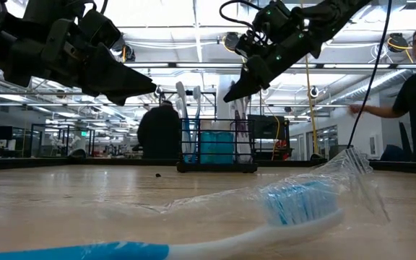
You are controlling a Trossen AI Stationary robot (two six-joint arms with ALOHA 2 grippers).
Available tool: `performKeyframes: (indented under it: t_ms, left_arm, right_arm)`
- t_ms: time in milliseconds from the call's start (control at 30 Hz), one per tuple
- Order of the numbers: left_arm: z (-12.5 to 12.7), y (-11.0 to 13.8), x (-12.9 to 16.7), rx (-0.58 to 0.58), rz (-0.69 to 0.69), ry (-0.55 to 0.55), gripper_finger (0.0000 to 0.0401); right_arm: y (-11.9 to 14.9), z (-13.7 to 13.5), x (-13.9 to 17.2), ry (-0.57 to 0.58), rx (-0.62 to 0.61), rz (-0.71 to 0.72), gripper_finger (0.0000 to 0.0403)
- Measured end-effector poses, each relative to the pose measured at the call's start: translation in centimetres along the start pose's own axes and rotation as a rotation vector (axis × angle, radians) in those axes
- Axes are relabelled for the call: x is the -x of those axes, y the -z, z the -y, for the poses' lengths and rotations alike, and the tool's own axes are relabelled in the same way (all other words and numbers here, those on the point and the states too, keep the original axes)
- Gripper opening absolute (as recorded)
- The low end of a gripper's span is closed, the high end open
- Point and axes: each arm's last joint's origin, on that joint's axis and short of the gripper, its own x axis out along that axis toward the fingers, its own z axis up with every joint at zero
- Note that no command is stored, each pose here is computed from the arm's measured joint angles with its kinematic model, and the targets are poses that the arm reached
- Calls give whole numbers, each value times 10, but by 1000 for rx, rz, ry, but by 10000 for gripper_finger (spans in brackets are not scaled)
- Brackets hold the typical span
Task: Pick & Place toothbrushing station
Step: Put the purple toothbrush into the black organizer, then put the blue toothbrush into the black organizer
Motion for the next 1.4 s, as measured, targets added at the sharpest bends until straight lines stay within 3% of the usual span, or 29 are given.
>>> performKeyframes:
  t_ms: [433,1067,1400]
  left_arm:
    - [0,0,0,0,1,0,99]
    - [0,1,0,0,-9,-15,99]
    - [-1,1,0,4,-15,-18,99]
  right_arm:
    - [-2,0,-1,5,0,35,14]
    - [-8,-1,-2,63,24,86,195]
    - [-19,-2,2,86,68,182,215]
